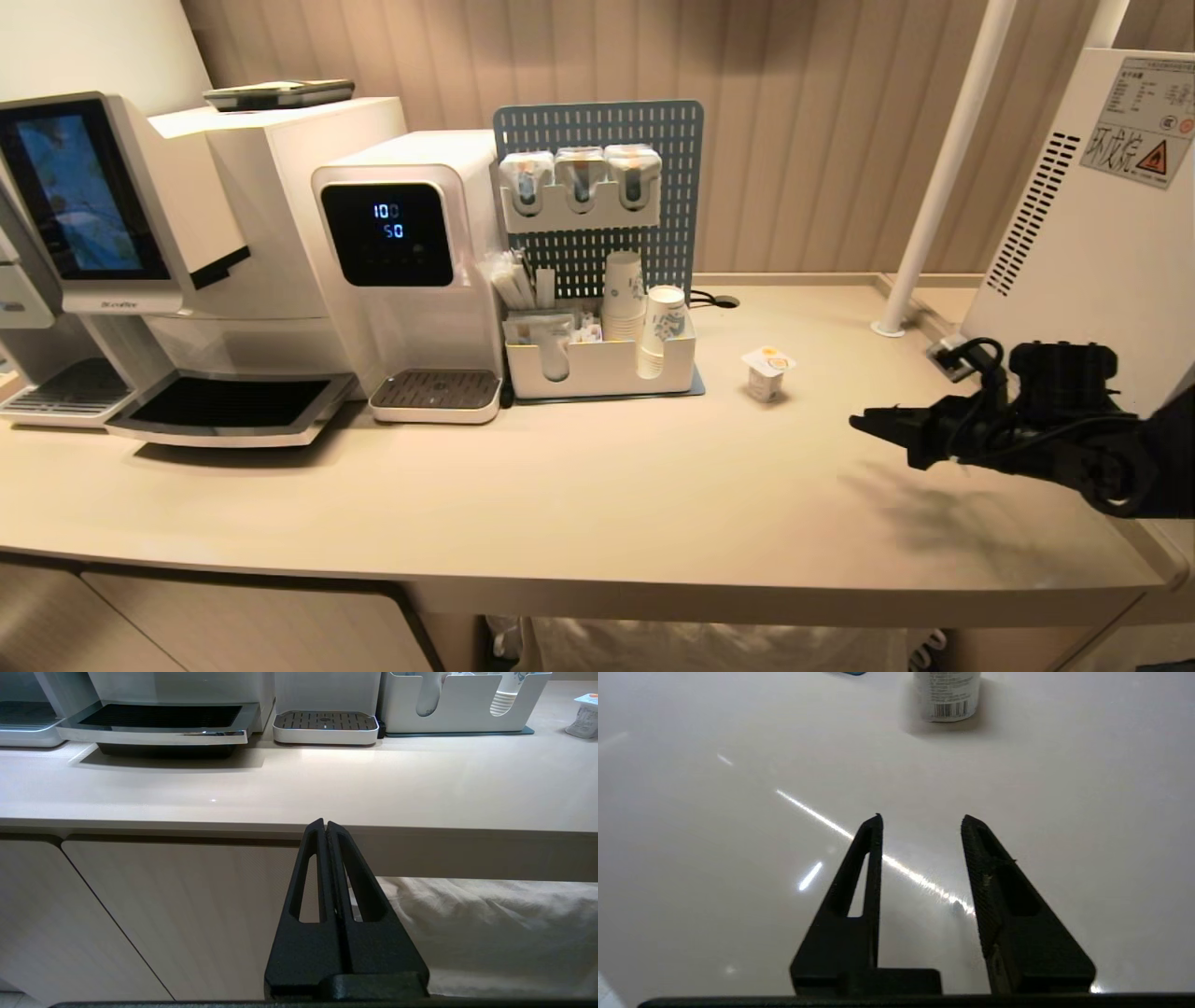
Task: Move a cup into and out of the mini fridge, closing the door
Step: Put the yoghurt in the freezer
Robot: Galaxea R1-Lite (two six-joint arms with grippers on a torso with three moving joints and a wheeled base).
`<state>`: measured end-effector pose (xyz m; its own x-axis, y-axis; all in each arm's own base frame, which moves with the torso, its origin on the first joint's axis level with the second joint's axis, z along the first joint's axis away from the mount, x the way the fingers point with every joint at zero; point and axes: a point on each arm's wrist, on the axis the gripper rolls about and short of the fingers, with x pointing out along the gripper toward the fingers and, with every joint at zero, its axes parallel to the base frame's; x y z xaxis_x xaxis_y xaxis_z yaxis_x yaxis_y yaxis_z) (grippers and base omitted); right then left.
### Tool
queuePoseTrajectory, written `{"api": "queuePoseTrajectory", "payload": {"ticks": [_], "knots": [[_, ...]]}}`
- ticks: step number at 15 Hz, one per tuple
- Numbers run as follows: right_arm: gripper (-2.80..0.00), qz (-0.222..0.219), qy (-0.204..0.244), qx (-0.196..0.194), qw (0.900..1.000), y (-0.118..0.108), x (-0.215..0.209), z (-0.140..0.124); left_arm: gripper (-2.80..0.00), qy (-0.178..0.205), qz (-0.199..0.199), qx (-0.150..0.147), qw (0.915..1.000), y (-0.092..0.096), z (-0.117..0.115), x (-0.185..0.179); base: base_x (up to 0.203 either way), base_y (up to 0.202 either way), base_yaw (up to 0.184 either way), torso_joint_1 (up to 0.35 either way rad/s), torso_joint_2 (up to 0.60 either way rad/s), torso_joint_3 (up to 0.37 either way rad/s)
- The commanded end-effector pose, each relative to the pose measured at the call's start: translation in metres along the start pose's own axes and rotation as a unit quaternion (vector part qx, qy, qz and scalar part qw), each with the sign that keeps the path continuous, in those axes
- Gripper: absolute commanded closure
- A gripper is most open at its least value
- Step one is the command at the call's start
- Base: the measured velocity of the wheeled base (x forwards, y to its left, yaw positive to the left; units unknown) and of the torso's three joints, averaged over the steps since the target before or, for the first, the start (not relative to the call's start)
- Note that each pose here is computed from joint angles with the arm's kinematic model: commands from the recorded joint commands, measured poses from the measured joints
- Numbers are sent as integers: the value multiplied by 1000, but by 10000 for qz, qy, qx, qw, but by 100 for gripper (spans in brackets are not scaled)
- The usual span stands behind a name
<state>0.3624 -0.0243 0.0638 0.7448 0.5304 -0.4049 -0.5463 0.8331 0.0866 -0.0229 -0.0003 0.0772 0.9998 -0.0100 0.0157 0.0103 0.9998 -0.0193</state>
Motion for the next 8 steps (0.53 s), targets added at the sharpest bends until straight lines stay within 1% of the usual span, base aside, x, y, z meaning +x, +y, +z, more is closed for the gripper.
{"api": "queuePoseTrajectory", "payload": {"ticks": [1, 3, 6, 8], "knots": [[-280, 91, 183, 31, 9998, -10, 37, -6, 0, 3, 4, -2, 10000, 0, 0, 0, 0, 0, 0, 0, 0, 0], [-280, -34, 250, -31, 9997, -15, 59, 1, 0, 10, 4, -10, 10000, 0, 0, 0, 0, 0, 0, 0, 0, 0], [-280, -36, 410, -30, 9991, -16, 86, 1, 0, 3, 4, -23, 10000, 0, 0, 0, 0, 0, 0, 0, 0, 0], [-280, -148, 443, 68, 9989, -21, 97, 6, 0, 10, 4, -25, 10000, 0, 0, 0, 0, 0, 0, 0, 0, 0]]}}
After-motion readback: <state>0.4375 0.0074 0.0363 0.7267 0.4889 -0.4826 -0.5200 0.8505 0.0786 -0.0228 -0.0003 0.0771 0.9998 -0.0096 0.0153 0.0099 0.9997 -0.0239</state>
